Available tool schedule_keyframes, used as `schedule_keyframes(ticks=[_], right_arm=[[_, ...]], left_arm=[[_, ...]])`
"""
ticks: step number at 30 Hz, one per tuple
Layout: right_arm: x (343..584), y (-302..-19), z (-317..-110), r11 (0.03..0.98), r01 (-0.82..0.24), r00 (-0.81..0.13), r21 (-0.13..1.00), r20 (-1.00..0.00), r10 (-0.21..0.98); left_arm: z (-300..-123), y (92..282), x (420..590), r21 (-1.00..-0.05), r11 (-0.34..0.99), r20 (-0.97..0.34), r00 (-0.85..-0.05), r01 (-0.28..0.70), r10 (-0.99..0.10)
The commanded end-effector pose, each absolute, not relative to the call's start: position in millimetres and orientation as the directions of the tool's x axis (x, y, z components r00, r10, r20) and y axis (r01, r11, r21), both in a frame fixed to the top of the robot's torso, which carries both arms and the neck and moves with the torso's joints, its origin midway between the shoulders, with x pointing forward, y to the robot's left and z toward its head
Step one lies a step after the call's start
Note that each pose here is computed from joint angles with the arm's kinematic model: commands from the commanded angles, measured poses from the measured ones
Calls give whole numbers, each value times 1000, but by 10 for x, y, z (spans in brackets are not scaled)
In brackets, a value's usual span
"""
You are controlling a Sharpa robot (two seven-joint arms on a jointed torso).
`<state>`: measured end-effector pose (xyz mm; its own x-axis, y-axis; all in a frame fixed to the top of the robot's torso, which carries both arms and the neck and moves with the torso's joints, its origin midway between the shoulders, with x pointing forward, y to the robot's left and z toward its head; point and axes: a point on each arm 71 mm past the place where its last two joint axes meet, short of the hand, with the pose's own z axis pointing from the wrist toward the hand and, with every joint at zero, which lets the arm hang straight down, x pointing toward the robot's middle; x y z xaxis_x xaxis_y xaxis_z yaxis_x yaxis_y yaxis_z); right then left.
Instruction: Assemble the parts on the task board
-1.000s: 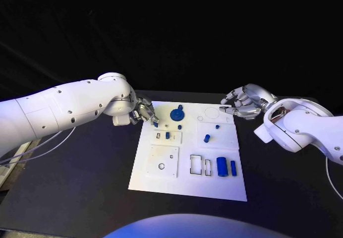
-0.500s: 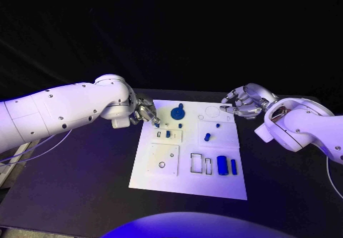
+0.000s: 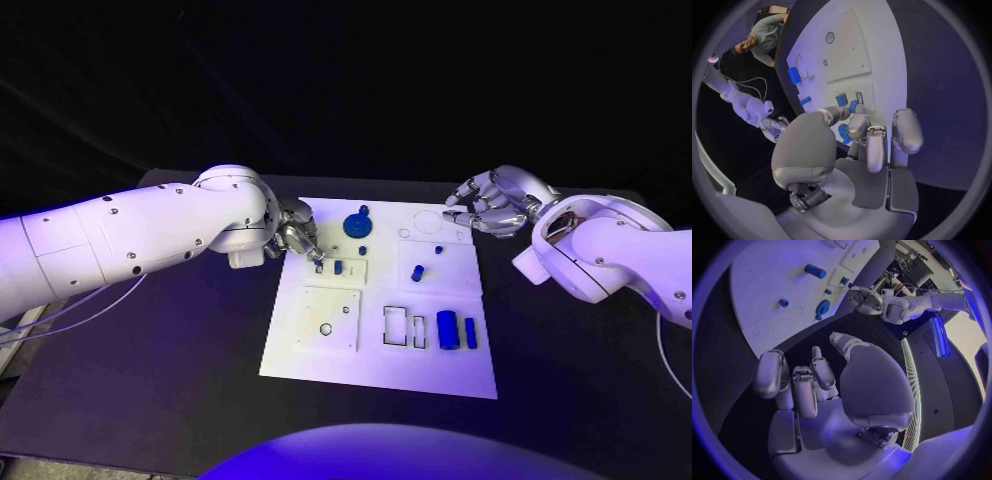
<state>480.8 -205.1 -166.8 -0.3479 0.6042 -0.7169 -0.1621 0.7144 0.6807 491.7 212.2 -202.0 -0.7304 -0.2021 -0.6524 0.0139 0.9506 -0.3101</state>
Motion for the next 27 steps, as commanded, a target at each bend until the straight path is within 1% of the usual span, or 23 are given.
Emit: schedule_keyframes(ticks=[1, 17, 27], right_arm=[[4801, -2040, -1675, 715, -170, -358, 678, -719, 596], [4797, -2029, -1691, 717, -170, -367, 676, -719, 591], [4792, -2028, -1692, 716, -171, -368, 677, -718, 590]], left_arm=[[-2028, 2090, 4907, -304, 952, -663, -728, 45, -177], [-2062, 2072, 4891, -294, 954, -657, -736, 53, -161], [-2124, 2035, 4886, -271, 960, -666, -735, 76, -130]])
